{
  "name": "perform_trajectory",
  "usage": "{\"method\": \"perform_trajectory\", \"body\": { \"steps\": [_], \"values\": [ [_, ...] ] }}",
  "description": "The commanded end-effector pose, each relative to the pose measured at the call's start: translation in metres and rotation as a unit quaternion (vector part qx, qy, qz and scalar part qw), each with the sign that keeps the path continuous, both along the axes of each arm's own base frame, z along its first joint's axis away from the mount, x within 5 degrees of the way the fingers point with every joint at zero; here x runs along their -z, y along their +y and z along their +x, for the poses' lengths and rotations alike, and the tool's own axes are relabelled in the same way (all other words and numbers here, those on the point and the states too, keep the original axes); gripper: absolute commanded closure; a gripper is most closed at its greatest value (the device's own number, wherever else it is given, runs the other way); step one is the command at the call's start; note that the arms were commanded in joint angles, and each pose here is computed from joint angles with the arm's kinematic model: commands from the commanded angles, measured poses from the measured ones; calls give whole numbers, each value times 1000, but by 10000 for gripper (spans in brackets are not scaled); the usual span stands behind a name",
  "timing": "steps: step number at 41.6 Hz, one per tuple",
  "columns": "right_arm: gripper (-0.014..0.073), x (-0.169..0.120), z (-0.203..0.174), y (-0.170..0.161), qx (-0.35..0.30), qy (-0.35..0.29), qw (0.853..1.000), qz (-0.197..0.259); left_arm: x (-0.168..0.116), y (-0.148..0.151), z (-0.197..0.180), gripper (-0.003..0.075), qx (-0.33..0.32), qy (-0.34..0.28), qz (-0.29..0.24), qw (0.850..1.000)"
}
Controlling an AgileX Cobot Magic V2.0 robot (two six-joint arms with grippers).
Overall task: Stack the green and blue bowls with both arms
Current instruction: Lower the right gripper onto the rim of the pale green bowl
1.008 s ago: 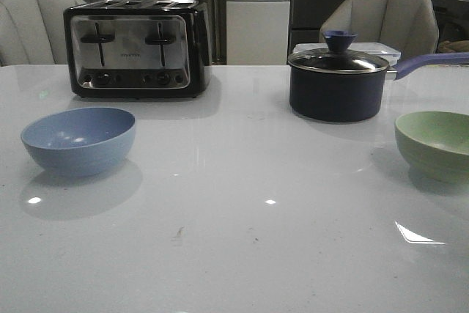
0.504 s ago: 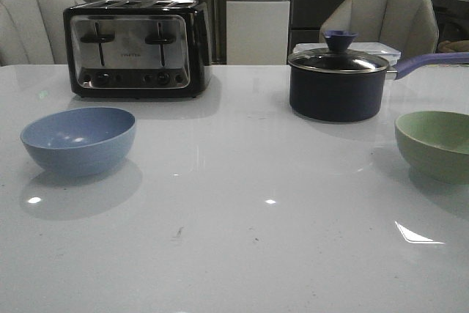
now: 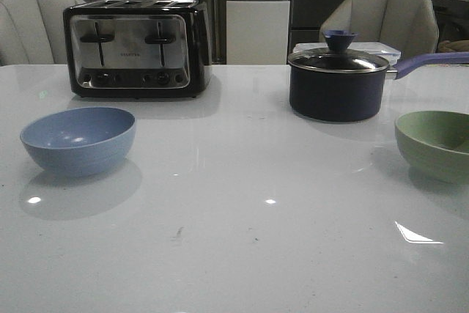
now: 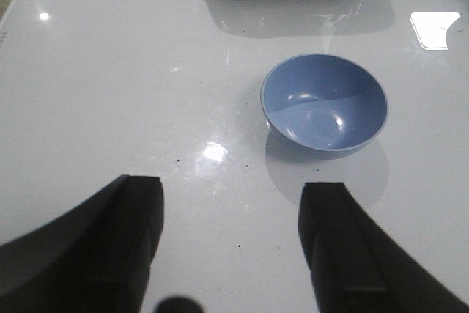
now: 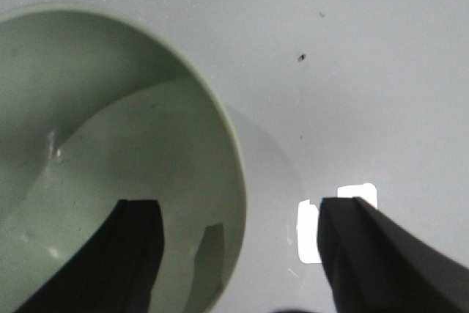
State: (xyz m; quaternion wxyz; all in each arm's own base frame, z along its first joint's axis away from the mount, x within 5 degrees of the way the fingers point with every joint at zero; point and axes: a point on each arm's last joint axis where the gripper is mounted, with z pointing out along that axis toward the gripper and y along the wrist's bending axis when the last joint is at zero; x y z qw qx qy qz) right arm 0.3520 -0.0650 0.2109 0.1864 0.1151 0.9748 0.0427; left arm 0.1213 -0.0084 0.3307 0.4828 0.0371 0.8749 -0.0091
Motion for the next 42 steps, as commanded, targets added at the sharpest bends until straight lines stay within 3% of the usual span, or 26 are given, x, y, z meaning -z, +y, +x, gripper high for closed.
{"method": "perform_trajectory", "body": {
  "steps": [1, 9, 20, 26, 35, 42],
  "values": [
    [45, -17, 13, -4, 1, -46, 999, -8, -15, -2, 3, 267, 2, -45, -15, 999],
    [73, -9, 27, -7, -1, -35, 999, -5, -15, -4, 3, 267, 4, -44, -30, 999],
    [337, -9, 29, -7, -4, -22, 1000, 0, -15, -4, 3, 267, 4, -44, -30, 999],
    [420, -7, 29, -7, -5, -15, 1000, 1, -15, -4, 3, 267, 4, -44, -30, 999],
    [519, -7, 27, -6, -13, -7, 1000, 1, -15, -4, 3, 267, 4, -44, -30, 999],
    [528, -26, 23, 14, -70, -24, 997, -14, -15, -4, 3, 267, 4, -44, -30, 999]
  ]
}}
